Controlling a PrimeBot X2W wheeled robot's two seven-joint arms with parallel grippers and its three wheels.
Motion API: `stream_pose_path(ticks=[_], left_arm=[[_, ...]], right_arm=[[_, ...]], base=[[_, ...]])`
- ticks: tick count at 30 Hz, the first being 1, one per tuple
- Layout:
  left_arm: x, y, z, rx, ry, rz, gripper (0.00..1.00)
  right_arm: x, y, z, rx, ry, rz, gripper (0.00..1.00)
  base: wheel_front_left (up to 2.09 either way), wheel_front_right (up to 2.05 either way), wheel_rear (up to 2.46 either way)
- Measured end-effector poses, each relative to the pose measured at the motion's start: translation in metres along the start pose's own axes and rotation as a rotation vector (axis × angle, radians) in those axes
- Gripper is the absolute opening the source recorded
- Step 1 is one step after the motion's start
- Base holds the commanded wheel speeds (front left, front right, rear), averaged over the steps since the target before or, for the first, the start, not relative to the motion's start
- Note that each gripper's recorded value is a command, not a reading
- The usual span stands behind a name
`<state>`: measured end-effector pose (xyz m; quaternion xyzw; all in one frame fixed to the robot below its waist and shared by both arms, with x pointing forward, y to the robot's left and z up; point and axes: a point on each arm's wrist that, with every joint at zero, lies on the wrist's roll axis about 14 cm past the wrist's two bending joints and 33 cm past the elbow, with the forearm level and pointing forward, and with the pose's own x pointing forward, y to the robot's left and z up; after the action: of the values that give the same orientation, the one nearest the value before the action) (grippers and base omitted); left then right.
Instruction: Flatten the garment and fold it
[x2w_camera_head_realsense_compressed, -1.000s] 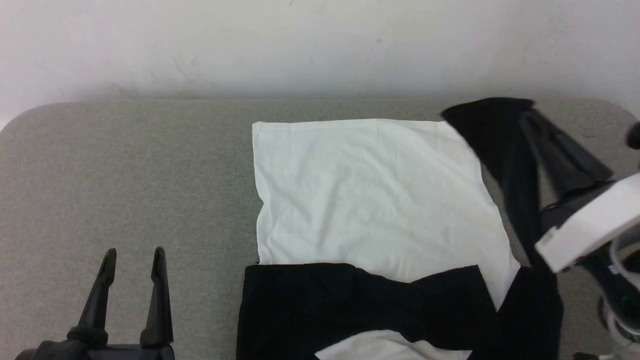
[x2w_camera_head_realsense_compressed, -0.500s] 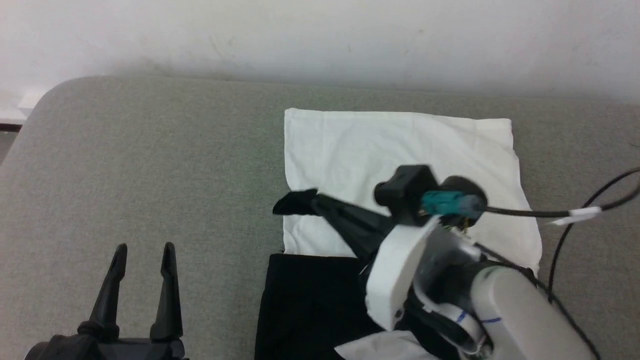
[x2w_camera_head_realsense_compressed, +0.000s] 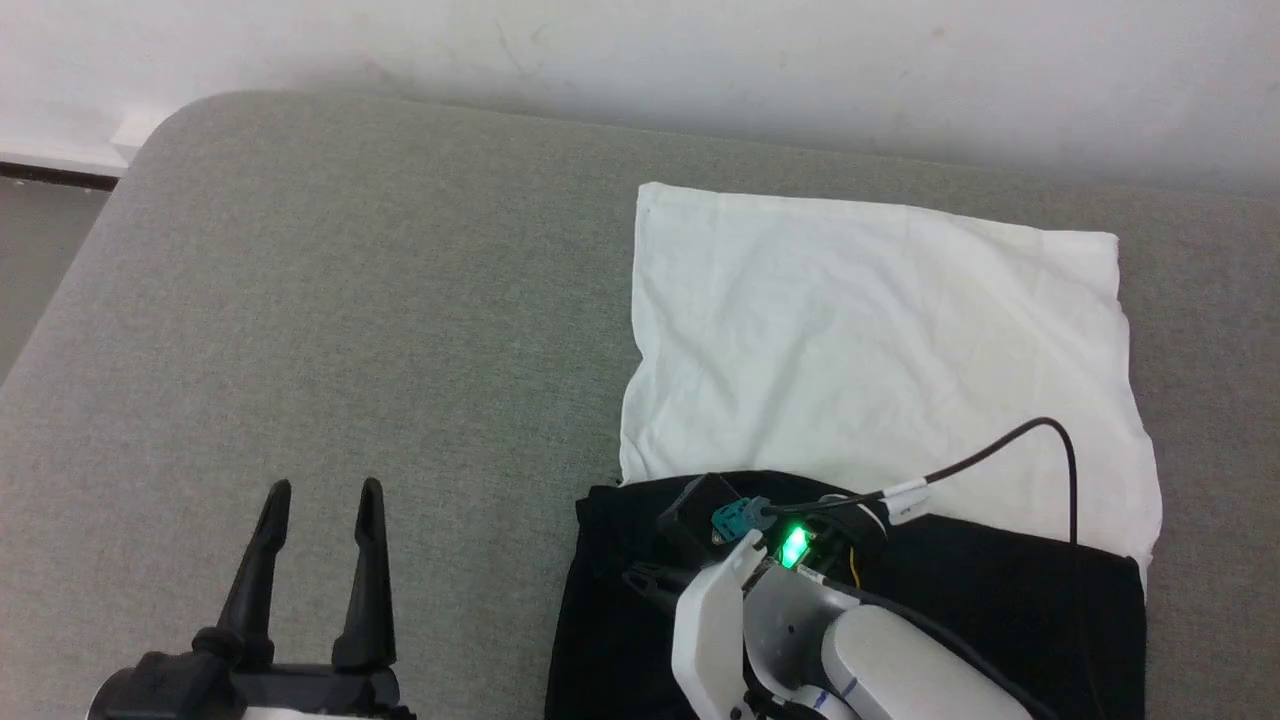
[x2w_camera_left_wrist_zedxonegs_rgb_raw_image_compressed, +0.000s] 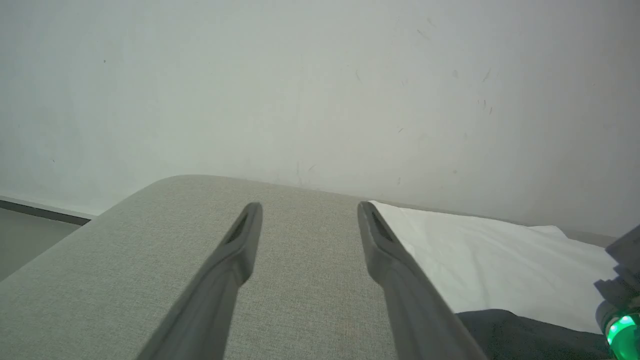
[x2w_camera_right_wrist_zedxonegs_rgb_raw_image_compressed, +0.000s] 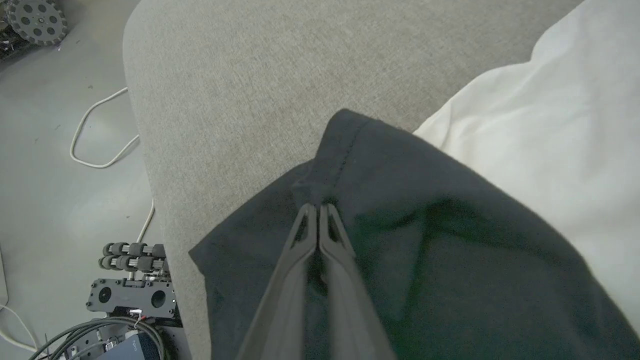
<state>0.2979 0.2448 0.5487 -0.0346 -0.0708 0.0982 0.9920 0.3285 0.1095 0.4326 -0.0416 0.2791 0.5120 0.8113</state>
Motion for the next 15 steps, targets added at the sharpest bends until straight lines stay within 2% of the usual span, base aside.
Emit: stream_pose_path(ticks=[3, 4, 6, 7, 12, 15], left_arm=[[-0.001, 0.001, 0.0, -0.001, 0.0, 0.006, 1.0], [-0.001, 0.001, 0.001, -0.001, -0.003, 0.006, 1.0], [-0.002, 0.001, 0.002, -0.003, -0.006, 0.006, 1.0], [-0.002, 0.001, 0.002, -0.004, -0.008, 0.006, 1.0], [-0.002, -0.006, 0.005, -0.012, -0.019, -0.022, 1.0], [0.001, -0.012, 0.008, -0.016, -0.029, -0.047, 1.0]], right_arm=[[0.007, -0.001, -0.015, 0.003, 0.041, -0.005, 0.0], [0.009, -0.001, -0.017, 0.002, 0.046, -0.004, 0.04], [0.01, 0.001, -0.019, 0.0, 0.052, -0.002, 0.56], [0.01, 0.003, -0.017, 0.008, 0.048, 0.001, 1.0], [-0.002, -0.001, 0.023, 0.121, -0.096, 0.001, 1.0], [-0.028, -0.028, 0.059, 0.16, -0.255, -0.069, 1.0]], base=[[0.0, 0.0, 0.0], [0.0, 0.0, 0.0], [0.0, 0.0, 0.0], [0.0, 0.0, 0.0], [0.0, 0.0, 0.0], [0.0, 0.0, 0.0]])
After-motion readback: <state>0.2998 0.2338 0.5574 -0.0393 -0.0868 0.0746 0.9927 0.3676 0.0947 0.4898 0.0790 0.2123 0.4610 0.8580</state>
